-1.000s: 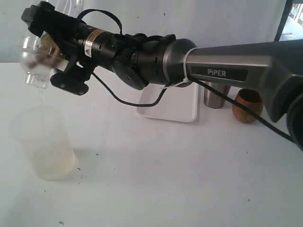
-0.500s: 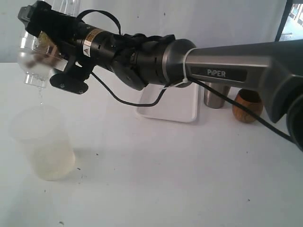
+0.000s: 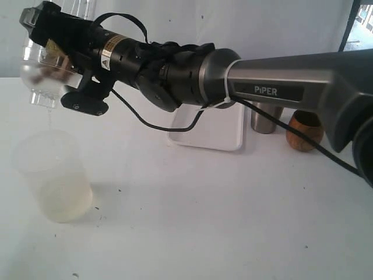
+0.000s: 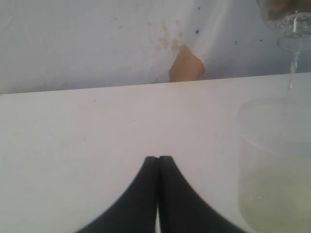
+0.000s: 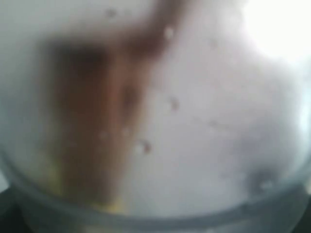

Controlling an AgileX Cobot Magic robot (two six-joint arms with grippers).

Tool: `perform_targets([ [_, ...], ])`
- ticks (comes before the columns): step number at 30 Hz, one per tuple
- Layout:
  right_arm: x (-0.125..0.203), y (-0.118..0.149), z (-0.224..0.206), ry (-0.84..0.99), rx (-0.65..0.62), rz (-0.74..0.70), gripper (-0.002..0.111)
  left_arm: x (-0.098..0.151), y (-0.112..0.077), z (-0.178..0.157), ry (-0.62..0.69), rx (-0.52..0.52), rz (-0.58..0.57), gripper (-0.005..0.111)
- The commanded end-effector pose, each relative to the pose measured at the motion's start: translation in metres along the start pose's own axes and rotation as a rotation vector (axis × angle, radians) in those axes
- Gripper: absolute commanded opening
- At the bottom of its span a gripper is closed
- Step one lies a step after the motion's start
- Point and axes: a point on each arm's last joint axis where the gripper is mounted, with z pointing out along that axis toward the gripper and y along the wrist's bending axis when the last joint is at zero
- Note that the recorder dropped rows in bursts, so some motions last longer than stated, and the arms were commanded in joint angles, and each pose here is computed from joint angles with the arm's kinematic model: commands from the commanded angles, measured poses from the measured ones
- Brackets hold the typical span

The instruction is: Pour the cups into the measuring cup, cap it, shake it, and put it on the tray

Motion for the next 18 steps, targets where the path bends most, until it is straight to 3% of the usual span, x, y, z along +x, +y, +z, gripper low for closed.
perform_targets([
  [1,0.0103,-0.0128,-0.0014,0.048,0.069,-0.059,0.0,-0.0003,-0.0003,0.0002,-0.002,0.004,-0.009,0.0],
  [18,0.0093,-0.0153,-0.0014,0.046,0.088,-0.093,0.0,-0.0003,-0.0003,0.0002,-0.002,0.004,-0.009,0.0],
])
